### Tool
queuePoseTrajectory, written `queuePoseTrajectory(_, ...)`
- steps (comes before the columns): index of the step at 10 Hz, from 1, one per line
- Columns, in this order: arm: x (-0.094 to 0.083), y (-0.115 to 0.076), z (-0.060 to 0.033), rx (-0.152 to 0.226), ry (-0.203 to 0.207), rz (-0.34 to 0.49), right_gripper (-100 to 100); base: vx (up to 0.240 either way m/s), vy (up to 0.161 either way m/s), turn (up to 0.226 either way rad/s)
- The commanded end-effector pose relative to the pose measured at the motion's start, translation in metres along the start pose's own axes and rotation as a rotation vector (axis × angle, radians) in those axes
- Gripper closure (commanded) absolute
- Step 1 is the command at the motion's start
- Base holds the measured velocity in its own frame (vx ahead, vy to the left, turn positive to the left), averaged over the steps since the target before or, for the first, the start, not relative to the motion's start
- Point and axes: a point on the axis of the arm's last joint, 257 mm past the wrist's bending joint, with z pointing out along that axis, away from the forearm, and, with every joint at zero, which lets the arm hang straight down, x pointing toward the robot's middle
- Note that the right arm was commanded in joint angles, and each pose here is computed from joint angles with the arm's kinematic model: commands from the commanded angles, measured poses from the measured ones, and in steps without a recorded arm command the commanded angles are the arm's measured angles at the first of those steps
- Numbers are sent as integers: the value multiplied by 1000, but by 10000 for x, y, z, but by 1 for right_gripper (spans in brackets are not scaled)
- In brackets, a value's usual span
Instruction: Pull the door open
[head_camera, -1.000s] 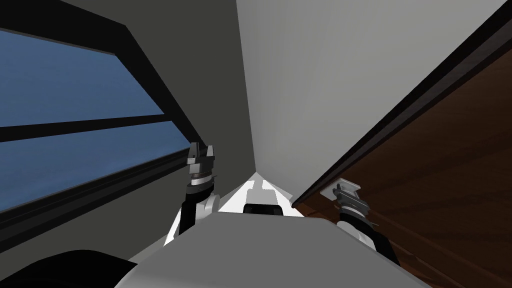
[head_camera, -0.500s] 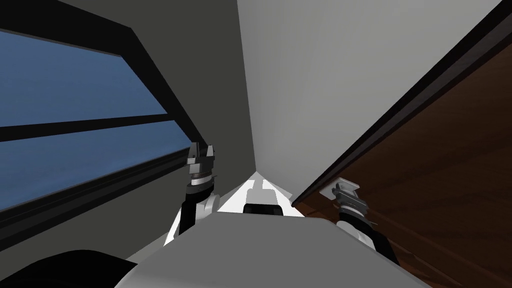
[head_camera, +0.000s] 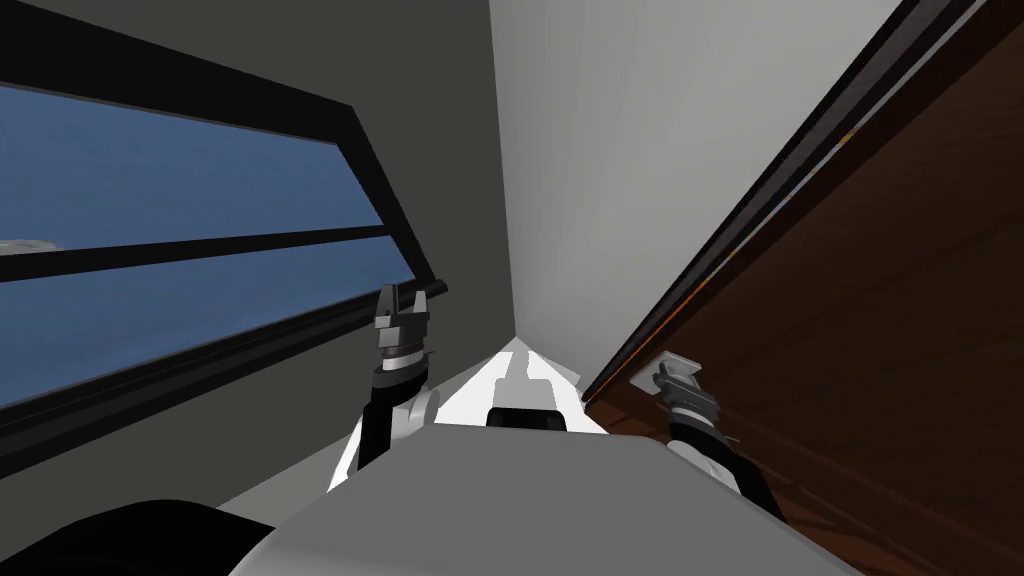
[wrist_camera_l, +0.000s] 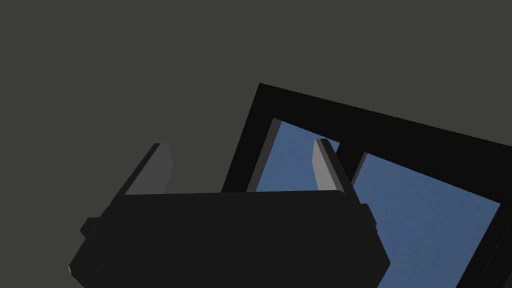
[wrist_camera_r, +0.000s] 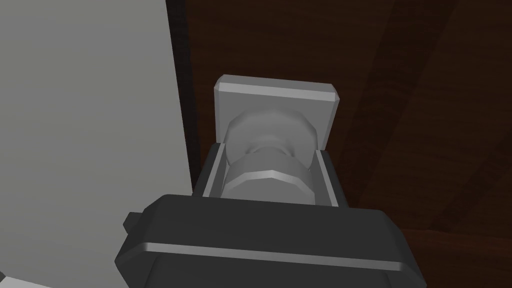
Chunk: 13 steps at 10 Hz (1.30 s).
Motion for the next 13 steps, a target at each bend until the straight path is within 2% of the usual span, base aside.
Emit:
queuePoseTrajectory(1,0,-103,-5,25,0,7,100,-205,36,39)
queuePoseTrajectory(4,0,-316,-44,79,-5,16,100,-252,38,57)
queuePoseTrajectory(5,19,-245,-20,64,-1,10,100,-113,9,24)
queuePoseTrajectory(6,-12,-369,-55,94,-9,12,100,-155,-9,55)
queuePoseTrajectory(8,-8,-477,-73,119,-8,13,100,-235,-27,73)
queuePoseTrajectory(10,-1,-665,-111,165,-6,14,100,-282,-22,92)
queuePoseTrajectory(13,7,-861,-161,212,-5,16,100,-240,-4,60)
